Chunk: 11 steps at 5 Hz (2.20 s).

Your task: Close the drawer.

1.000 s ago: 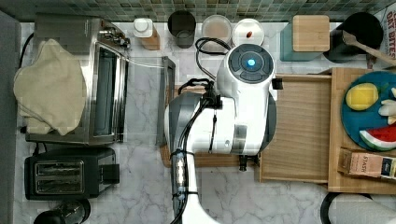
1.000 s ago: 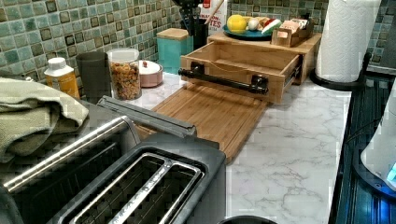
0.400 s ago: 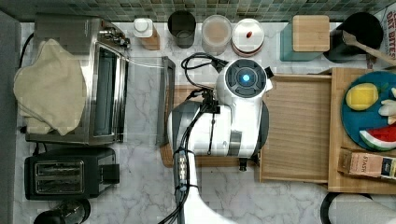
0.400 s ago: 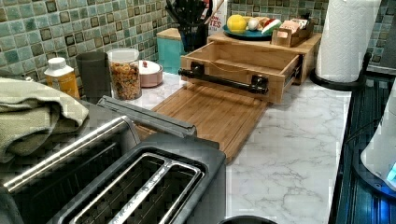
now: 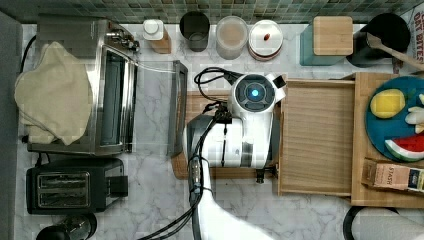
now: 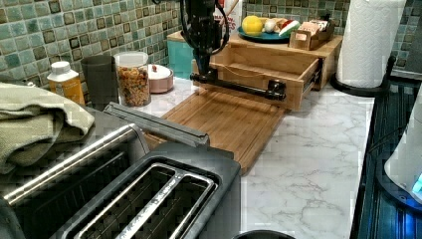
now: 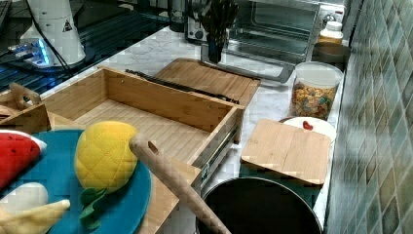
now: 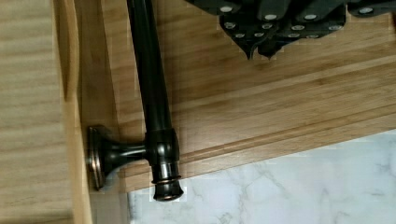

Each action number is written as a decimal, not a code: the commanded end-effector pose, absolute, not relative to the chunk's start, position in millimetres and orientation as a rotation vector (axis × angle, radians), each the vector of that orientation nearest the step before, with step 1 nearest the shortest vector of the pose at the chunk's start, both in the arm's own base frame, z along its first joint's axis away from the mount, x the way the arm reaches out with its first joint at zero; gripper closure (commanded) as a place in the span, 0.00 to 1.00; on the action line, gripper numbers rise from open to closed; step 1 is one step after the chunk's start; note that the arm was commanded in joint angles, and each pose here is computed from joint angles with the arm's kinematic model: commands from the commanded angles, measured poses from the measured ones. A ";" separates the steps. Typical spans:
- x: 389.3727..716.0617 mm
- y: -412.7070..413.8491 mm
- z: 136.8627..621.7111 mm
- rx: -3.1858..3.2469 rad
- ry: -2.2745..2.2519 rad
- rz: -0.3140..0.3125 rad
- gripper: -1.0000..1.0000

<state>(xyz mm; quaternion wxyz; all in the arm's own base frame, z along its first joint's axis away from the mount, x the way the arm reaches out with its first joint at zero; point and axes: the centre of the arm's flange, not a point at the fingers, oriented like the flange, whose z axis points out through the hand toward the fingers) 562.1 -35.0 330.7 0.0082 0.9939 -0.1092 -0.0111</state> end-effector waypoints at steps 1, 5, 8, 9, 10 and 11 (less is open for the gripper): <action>549.8 -73.3 287.5 3.094 -0.172 -0.074 1.00; 532.4 -164.4 297.8 3.046 -0.114 0.033 1.00; 504.4 -332.8 304.4 3.100 -0.233 -0.014 1.00; 488.5 -380.2 309.7 3.071 -0.273 0.066 1.00; 483.0 -414.7 306.4 3.015 -0.240 0.154 1.00; 475.7 -428.5 314.4 2.970 -0.261 0.124 1.00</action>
